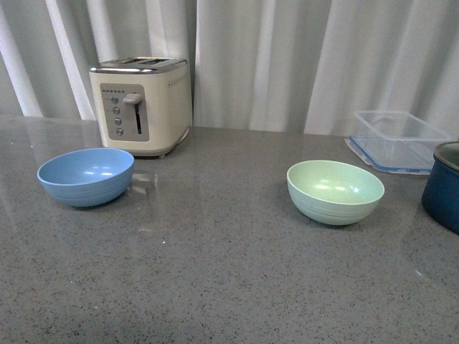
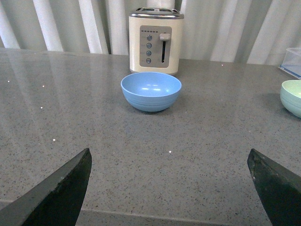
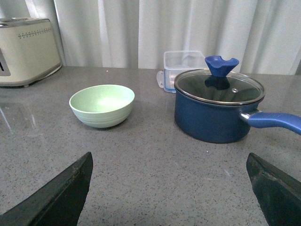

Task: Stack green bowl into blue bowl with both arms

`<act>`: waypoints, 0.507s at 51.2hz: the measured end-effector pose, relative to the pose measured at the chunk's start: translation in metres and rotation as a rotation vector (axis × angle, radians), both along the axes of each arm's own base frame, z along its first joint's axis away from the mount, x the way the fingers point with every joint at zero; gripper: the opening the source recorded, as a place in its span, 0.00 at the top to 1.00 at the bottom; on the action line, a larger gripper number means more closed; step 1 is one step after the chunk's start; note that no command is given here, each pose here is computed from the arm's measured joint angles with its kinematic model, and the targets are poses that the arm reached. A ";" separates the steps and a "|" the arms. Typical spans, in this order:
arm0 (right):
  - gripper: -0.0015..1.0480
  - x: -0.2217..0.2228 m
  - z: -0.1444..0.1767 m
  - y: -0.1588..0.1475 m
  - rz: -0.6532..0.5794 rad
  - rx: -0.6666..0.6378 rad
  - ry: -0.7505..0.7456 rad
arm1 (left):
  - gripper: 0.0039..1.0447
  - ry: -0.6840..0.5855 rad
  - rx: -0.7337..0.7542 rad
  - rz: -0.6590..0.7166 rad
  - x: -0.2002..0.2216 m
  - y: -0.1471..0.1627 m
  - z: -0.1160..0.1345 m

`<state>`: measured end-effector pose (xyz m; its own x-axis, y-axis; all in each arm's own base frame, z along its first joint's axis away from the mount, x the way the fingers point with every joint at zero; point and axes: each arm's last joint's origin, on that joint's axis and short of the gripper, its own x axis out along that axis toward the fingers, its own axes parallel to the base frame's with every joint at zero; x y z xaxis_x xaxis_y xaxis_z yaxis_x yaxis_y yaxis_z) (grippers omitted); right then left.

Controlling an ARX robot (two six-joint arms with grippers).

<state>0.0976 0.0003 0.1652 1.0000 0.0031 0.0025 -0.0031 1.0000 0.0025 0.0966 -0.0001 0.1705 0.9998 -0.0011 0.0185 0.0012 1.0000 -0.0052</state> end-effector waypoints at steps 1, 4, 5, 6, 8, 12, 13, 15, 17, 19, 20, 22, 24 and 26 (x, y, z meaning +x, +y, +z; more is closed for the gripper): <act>0.10 0.000 0.000 0.000 0.000 0.000 0.000 | 0.06 0.000 0.000 0.000 0.000 0.000 0.000; 0.10 0.000 0.000 0.000 0.000 0.000 0.000 | 0.06 0.000 0.000 0.000 0.000 0.000 0.000; 0.10 0.000 0.000 0.000 0.000 0.000 0.000 | 0.06 0.000 0.000 0.000 0.000 0.000 0.000; 0.10 0.000 0.000 0.000 0.000 0.000 0.000 | 0.06 0.000 0.000 0.000 0.000 0.000 0.000; 0.10 0.000 0.000 0.000 0.000 0.000 0.000 | 0.06 0.000 0.000 0.000 0.000 0.000 0.000; 0.10 0.000 0.000 0.000 0.000 0.000 0.000 | 0.06 0.000 0.000 0.000 0.000 0.000 0.000; 0.10 0.000 0.000 0.000 0.000 0.000 0.000 | 0.06 0.000 0.000 0.000 0.000 0.000 0.000; 0.10 0.000 0.000 0.000 0.000 0.000 0.000 | 0.06 0.000 0.000 0.000 0.000 0.000 0.000; 0.10 0.000 0.000 0.000 0.000 0.000 0.000 | 0.06 0.000 0.000 0.000 0.000 0.000 0.000; 0.10 0.000 0.000 0.000 0.000 0.000 0.000 | 0.06 0.000 0.000 0.000 0.000 0.000 0.000; 0.10 0.000 0.000 0.000 0.000 0.000 0.000 | 0.06 0.000 0.000 0.000 0.000 0.000 0.000; 0.10 0.000 0.000 0.000 0.000 0.000 0.000 | 0.06 0.000 0.000 0.000 0.000 0.000 0.000; 0.10 0.000 0.000 0.000 0.000 0.000 0.000 | 0.06 0.000 0.000 0.001 0.000 0.000 0.000; 0.10 0.000 0.000 0.000 0.000 0.000 0.000 | 0.06 0.023 0.012 0.025 0.001 -0.001 -0.001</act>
<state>0.0976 0.0003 0.1652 1.0000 0.0031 0.0025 -0.0031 1.0000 0.0025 0.0972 -0.0007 0.1690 0.9997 0.0237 -0.0040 -0.0236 0.9997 0.0069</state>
